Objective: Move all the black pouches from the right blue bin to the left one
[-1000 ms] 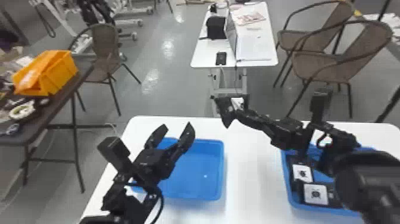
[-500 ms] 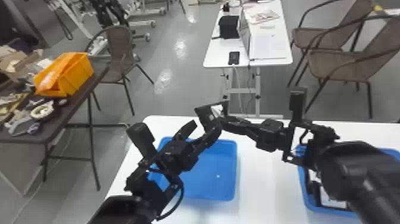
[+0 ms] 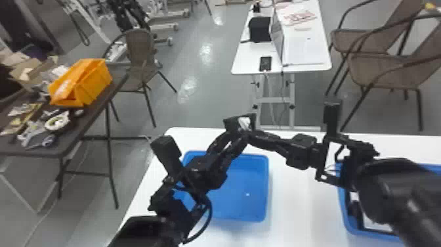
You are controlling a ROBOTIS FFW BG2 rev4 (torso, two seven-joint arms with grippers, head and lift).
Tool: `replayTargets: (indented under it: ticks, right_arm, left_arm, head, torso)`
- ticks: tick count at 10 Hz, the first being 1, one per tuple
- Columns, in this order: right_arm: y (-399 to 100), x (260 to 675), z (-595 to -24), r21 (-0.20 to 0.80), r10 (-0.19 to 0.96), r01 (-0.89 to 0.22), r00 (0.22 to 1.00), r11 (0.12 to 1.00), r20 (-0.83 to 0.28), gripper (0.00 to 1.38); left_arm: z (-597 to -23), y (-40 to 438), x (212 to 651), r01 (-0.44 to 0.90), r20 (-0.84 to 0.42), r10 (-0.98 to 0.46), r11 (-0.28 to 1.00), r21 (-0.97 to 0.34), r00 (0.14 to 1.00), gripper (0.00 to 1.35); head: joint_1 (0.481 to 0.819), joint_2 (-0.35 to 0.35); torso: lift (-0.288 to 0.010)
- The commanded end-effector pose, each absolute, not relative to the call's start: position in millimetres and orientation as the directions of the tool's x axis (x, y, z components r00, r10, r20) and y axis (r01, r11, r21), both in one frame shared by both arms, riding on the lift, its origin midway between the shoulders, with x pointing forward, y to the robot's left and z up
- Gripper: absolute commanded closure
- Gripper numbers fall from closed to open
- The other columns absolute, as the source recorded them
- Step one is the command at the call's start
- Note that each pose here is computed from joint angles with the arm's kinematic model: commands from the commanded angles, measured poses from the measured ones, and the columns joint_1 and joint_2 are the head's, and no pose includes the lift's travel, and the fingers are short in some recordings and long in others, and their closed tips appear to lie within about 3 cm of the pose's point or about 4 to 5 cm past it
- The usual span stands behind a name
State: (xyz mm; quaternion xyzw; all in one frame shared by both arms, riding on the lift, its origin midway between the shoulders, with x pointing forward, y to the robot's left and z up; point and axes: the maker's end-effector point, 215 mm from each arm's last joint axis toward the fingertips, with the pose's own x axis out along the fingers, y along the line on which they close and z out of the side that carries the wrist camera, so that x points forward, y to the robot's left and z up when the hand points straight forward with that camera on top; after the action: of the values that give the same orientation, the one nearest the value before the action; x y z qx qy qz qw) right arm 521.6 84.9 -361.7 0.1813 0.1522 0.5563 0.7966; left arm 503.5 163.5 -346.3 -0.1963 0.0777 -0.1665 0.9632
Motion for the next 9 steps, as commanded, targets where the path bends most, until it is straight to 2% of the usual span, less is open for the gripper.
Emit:
replayTargets:
  ticks: [1, 2, 3, 4, 5, 6, 7, 9]
  right_arm:
    - [85.5, 521.5, -362.5, 0.464, 0.942, -0.829, 0.334, 0.313, -0.040, 1.07]
    - [85.4, 522.0, -362.1, 0.464, 0.942, -0.828, 0.334, 0.313, -0.039, 1.07]
    - [83.5, 523.2, -363.3, 0.463, 0.940, -0.827, 0.340, 0.318, -0.038, 0.96]
    - [73.4, 529.1, -361.8, 0.423, 0.930, -0.836, 0.365, 0.349, -0.046, 0.47]
    - [51.4, 537.8, -364.0, 0.374, 0.908, -0.833, 0.414, 0.407, -0.066, 0.10]
    - [25.3, 544.3, -370.3, 0.324, 0.875, -0.817, 0.474, 0.477, -0.094, 0.09]
    - [-9.3, 548.2, -381.0, 0.253, 0.817, -0.778, 0.558, 0.575, -0.144, 0.16]
    - [-64.3, 539.8, -408.5, 0.207, 0.728, -0.698, 0.655, 0.685, -0.201, 0.20]
  left_arm:
    - [-342.6, 167.4, 502.7, 0.285, -0.067, -0.338, 0.872, -0.397, 0.939, 1.22]
    - [-340.0, 171.1, 502.7, 0.279, -0.057, -0.324, 0.880, -0.385, 0.944, 1.22]
    - [-338.2, 174.7, 502.2, 0.269, -0.047, -0.309, 0.885, -0.379, 0.950, 1.22]
    - [-337.7, 184.9, 501.3, 0.249, -0.042, -0.283, 0.898, -0.362, 0.958, 1.22]
    - [-338.8, 197.4, 499.7, 0.220, -0.042, -0.246, 0.920, -0.324, 0.968, 1.22]
    - [-343.9, 216.6, 494.9, 0.167, -0.049, -0.185, 0.952, -0.257, 0.981, 1.22]
    - [-362.4, 237.1, 488.4, 0.107, -0.093, -0.124, 0.980, -0.168, 0.988, 1.22]
    - [-405.6, 264.1, 472.8, 0.057, -0.193, -0.060, 0.998, -0.025, 0.979, 1.22]
  head:
    - [0.695, 0.261]
    - [0.695, 0.265]
    - [0.695, 0.267]
    - [0.695, 0.270]
    - [0.695, 0.272]
    - [0.695, 0.268]
    - [0.695, 0.263]
    - [0.695, 0.234]
  torso:
    - [0.010]
    - [0.010]
    - [0.010]
    - [0.010]
    - [0.010]
    - [0.010]
    - [0.010]
    - [0.010]
